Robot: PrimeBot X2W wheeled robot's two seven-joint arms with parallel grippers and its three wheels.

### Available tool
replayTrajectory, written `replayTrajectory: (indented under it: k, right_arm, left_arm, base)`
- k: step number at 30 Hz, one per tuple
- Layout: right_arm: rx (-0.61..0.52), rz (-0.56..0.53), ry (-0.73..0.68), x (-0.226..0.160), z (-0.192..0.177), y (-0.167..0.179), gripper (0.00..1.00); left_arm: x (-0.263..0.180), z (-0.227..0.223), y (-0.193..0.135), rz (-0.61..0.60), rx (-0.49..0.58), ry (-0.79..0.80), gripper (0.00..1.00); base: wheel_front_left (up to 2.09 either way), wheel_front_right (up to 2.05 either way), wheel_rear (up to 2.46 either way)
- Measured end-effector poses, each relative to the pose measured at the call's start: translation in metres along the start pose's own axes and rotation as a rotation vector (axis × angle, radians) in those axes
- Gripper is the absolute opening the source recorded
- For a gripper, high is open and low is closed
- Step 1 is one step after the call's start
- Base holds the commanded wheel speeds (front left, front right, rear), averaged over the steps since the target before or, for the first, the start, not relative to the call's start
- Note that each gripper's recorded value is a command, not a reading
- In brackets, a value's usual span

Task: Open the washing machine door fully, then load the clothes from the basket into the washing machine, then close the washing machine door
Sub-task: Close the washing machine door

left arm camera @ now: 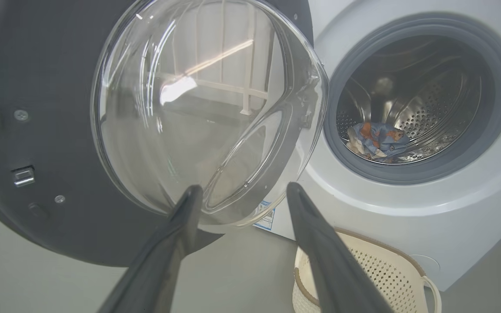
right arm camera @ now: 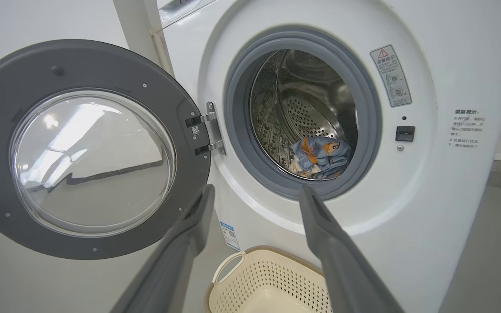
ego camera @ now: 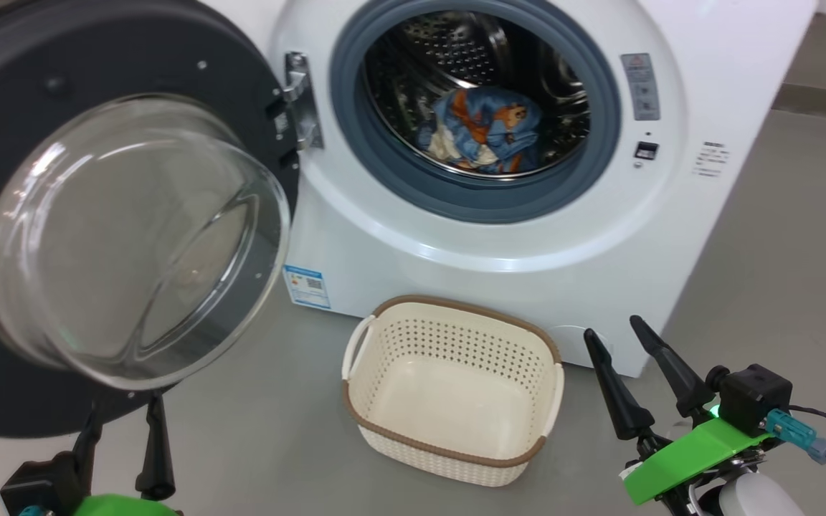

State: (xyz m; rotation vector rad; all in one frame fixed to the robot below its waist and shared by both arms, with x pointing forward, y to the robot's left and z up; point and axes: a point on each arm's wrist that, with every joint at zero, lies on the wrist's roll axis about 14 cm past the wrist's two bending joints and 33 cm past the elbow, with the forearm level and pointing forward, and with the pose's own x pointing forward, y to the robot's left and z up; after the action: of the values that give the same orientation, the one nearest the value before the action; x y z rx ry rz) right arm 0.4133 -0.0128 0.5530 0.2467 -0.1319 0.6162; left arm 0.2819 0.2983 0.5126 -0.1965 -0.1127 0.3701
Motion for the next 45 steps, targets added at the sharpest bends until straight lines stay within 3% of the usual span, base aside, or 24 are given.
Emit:
replayTrajectory:
  k: [10,31,32,34,35,45]
  right_arm:
    - [0.021,0.089,0.025,0.015,-0.011,0.03,1.0]
    - [0.027,0.098,0.031,0.015,-0.013,0.034,1.0]
    - [0.027,0.099,0.031,0.015,-0.013,0.034,1.0]
    - [0.027,0.099,0.031,0.015,-0.013,0.035,1.0]
    - [0.027,0.1,0.031,0.015,-0.013,0.035,1.0]
    - [0.025,0.104,0.023,0.017,-0.01,0.037,1.0]
  left_arm:
    - [-0.015,0.008,0.025,0.066,0.013,-0.018,1.0]
    - [-0.016,0.012,0.025,0.06,0.022,-0.026,1.0]
    - [-0.016,0.012,0.026,0.061,0.022,-0.026,0.79]
    - [-0.016,0.012,0.026,0.061,0.022,-0.027,0.17]
    - [-0.017,0.012,0.026,0.062,0.02,-0.028,0.0]
    - [-0.012,0.054,0.037,0.068,0.007,-0.136,0.0]
  base:
    - [0.0,0.0,0.0]
    - [0.0,0.0,0.0]
    - [0.0,0.0,0.0]
    - [0.0,0.0,0.0]
    - [0.0,0.0,0.0]
    - [0.0,0.0,0.0]
